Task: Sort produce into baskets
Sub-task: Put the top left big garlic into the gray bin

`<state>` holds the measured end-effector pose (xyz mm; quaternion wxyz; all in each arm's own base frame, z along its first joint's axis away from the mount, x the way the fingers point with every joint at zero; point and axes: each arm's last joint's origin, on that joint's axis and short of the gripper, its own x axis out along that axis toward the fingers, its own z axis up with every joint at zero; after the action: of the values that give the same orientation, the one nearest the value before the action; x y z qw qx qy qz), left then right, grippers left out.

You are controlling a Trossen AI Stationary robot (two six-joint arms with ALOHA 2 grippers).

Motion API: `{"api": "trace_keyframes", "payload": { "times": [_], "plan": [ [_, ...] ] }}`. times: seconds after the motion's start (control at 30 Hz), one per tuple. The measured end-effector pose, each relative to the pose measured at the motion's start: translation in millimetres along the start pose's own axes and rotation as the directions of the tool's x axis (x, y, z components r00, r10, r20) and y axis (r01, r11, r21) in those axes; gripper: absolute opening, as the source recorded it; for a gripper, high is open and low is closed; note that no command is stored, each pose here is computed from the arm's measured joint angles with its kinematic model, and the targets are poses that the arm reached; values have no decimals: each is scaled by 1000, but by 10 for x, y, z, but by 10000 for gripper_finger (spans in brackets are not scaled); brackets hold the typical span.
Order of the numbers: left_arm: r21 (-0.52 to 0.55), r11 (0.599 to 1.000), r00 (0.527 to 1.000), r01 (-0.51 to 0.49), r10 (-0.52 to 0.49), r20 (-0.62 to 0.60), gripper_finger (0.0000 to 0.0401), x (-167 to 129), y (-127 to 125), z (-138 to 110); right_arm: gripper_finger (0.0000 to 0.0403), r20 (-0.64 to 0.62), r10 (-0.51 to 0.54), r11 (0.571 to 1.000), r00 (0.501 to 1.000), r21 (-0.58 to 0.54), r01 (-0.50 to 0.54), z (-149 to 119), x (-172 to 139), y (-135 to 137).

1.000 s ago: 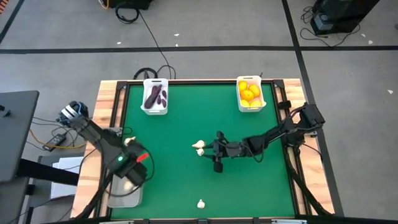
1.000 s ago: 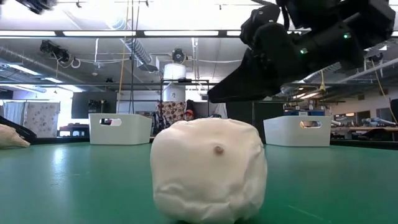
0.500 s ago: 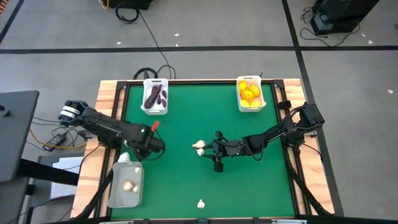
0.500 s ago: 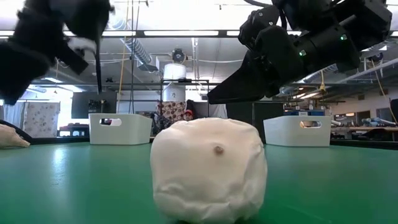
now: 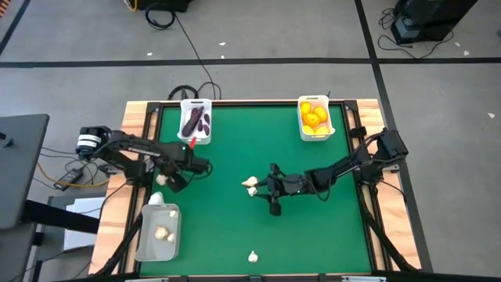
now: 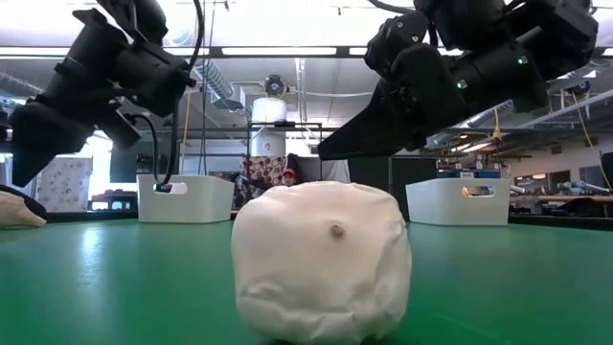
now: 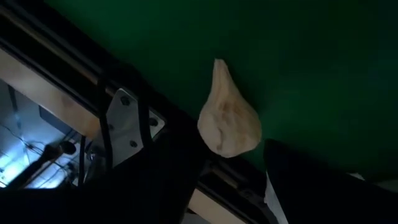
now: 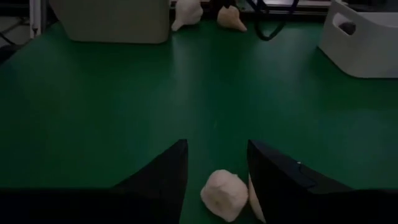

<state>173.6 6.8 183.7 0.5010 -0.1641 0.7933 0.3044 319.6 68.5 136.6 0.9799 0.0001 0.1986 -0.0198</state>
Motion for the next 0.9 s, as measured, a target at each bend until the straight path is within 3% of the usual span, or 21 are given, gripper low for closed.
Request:
{"api": "trace_keyframes", "payload": {
  "times": [0.17, 0.3, 0.57, 0.9],
  "plan": [
    [-3, 1000, 1000, 15, -15, -27, 269, 13, 62, 57, 176, 13, 26, 1000, 1000, 13, -26, 23, 18, -64],
    [30, 1000, 990, 5, -1, -140, 268, 78, 72, 115, 176, 26, 47, 999, 999, 20, -48, 47, 33, -120],
    [186, 980, 929, -70, 132, -346, 268, 344, -80, 318, 176, 44, 75, 997, 996, 10, -76, 77, 52, -203],
    [198, 977, 963, 76, -21, -269, 268, 418, -221, 475, 176, 42, 90, 996, 995, -18, -90, 79, 60, -244]
  ]
}}
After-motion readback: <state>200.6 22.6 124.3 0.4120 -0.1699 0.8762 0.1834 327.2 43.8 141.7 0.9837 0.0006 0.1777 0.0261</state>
